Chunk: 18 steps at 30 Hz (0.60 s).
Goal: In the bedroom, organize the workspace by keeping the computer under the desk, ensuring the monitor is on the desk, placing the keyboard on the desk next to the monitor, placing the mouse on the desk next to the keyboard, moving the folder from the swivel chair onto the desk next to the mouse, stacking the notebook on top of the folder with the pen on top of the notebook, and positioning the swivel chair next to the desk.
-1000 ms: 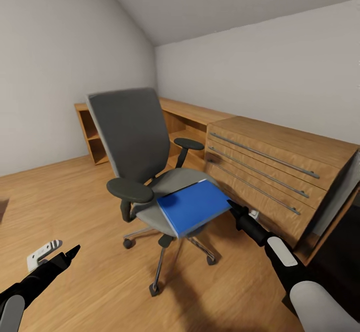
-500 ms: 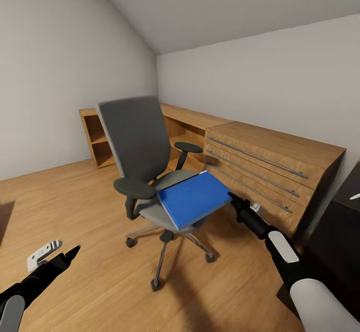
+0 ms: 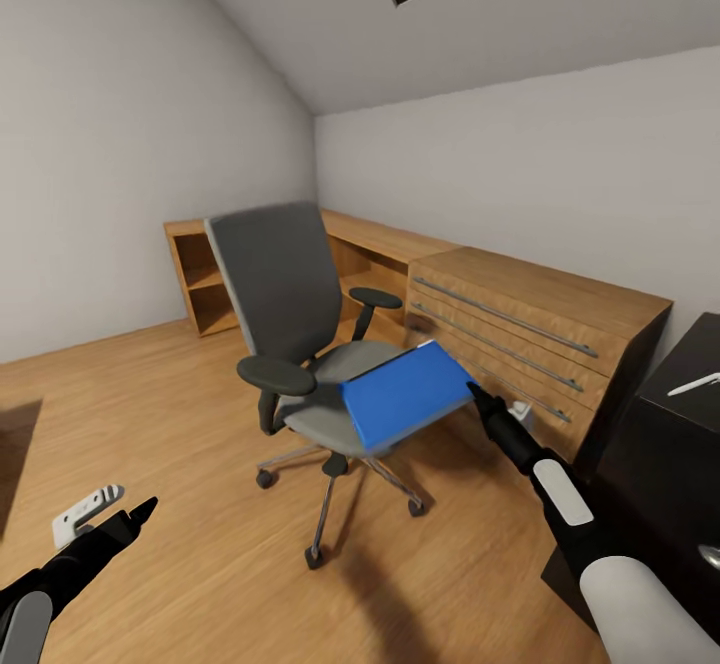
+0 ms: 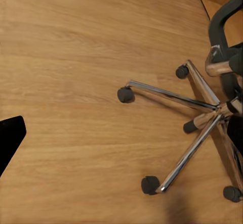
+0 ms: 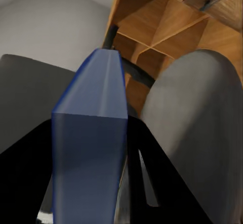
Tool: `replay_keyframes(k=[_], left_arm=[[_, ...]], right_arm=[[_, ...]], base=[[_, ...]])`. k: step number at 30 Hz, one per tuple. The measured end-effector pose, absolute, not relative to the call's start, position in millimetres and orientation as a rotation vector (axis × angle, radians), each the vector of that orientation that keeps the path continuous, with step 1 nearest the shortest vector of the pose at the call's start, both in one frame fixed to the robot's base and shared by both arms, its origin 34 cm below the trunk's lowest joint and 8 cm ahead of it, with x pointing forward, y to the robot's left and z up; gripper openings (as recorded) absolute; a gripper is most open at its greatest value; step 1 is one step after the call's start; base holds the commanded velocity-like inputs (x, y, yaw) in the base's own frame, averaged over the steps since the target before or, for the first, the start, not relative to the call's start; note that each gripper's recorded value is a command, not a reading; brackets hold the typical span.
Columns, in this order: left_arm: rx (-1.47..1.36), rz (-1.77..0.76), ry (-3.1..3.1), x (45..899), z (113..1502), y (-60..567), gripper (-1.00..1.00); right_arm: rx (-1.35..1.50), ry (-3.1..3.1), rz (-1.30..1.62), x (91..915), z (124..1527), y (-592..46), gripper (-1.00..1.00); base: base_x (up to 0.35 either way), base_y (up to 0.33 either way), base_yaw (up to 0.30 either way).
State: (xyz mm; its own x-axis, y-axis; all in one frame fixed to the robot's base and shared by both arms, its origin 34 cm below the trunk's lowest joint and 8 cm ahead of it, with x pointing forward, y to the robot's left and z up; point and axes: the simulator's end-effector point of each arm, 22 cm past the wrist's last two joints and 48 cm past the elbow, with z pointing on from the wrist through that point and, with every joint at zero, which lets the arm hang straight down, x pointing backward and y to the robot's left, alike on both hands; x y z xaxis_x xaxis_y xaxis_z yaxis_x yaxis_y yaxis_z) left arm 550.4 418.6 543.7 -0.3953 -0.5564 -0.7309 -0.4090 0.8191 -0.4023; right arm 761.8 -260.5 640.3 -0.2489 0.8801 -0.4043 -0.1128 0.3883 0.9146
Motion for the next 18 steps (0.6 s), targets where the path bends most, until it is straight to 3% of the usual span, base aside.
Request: replay_keyframes(k=[10, 18], left_arm=[[-0.714, -0.192, 2.041, 556, 565, 418, 1.0], [-0.71, -0.201, 2.058, 560, 576, 413, 1.0]], right_arm=[[0.715, 1.516, 1.028, 772, 670, -269, -1.0], [0.698, 1.443, 0.771, 753, 714, -284, -1.0]], base=[[0.0, 0.0, 0.0], [0.0, 0.0, 0.0]])
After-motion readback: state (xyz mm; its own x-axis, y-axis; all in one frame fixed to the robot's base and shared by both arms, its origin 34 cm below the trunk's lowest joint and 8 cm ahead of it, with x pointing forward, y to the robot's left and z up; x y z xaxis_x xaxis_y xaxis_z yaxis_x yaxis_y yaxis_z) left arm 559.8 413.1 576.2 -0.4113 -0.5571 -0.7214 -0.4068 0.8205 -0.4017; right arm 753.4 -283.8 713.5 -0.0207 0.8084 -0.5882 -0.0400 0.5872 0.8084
